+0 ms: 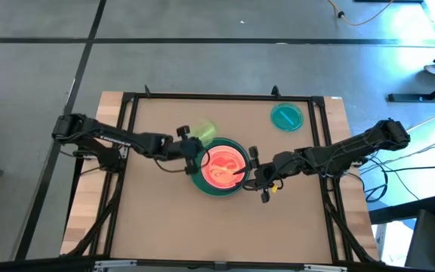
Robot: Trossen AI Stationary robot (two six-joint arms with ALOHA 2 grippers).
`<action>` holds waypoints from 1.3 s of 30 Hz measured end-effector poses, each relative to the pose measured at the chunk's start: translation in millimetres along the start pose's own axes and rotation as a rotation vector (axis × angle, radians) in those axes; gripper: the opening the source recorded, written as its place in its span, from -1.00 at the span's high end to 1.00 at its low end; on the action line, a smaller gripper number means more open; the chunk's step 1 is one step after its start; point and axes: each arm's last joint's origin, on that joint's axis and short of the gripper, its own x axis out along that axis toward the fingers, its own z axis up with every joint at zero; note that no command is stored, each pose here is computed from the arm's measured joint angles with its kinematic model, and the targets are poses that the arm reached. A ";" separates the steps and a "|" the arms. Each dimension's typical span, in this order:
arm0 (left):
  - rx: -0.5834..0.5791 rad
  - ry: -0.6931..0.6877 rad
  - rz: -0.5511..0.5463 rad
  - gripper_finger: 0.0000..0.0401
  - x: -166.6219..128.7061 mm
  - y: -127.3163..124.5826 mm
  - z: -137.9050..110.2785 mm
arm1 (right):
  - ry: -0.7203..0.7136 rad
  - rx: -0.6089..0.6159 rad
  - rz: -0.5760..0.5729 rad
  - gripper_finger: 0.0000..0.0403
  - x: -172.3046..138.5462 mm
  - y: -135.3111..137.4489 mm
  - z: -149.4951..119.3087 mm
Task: Stack plastic plates
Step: Stack the transparent green plate on top of the transparent orange plate
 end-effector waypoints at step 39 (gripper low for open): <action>0.022 -0.221 -0.316 0.63 4.2 -76.0 9.4 | -0.002 0.020 0.000 0.28 0.0 0.0 0.2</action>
